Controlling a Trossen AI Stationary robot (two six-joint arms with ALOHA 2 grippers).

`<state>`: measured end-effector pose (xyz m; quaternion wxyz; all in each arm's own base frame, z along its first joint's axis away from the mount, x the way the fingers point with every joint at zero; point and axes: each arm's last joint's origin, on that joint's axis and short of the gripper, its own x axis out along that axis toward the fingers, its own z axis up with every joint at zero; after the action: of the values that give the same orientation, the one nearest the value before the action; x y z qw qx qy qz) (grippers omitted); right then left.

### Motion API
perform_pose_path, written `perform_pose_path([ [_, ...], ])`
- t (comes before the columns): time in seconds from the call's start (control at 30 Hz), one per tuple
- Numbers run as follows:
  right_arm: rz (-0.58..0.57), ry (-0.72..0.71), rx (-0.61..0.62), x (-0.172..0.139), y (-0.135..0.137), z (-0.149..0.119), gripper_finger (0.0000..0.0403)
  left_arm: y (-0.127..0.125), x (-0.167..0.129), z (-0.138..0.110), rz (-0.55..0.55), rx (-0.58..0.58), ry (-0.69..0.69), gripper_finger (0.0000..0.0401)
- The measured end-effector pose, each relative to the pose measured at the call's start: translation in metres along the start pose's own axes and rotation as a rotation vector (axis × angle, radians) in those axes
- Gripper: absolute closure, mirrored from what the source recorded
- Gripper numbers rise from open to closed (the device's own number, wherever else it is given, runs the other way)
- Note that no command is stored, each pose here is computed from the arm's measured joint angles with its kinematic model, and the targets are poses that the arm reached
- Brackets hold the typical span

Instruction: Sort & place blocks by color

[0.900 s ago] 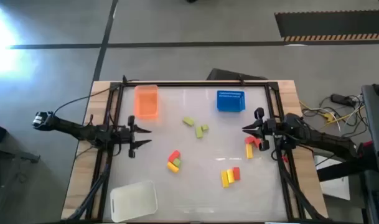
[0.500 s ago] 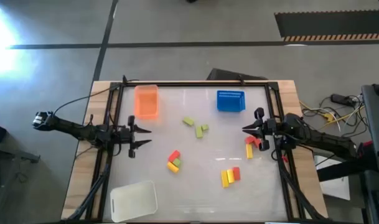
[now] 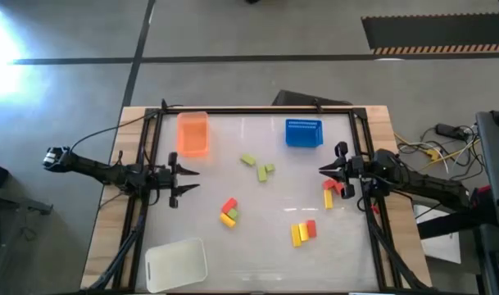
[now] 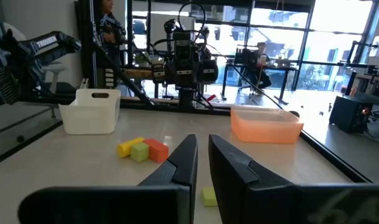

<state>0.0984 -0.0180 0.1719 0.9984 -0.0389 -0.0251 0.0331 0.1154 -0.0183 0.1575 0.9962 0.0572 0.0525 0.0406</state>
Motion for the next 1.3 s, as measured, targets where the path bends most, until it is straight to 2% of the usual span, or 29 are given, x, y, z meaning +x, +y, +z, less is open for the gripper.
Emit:
perform_pose_path([
  [1.17,-0.001,0.000,-0.007,0.0000,0.0000,0.0000,0.0371,0.0000,0.0000,0.0007,0.000,-0.002,-0.007,0.0239],
  [1.3,-0.045,-0.005,-0.013,0.0000,-0.0013,0.0008,0.0371,0.0009,-0.0005,0.0099,0.003,-0.110,-0.099,0.0239],
])
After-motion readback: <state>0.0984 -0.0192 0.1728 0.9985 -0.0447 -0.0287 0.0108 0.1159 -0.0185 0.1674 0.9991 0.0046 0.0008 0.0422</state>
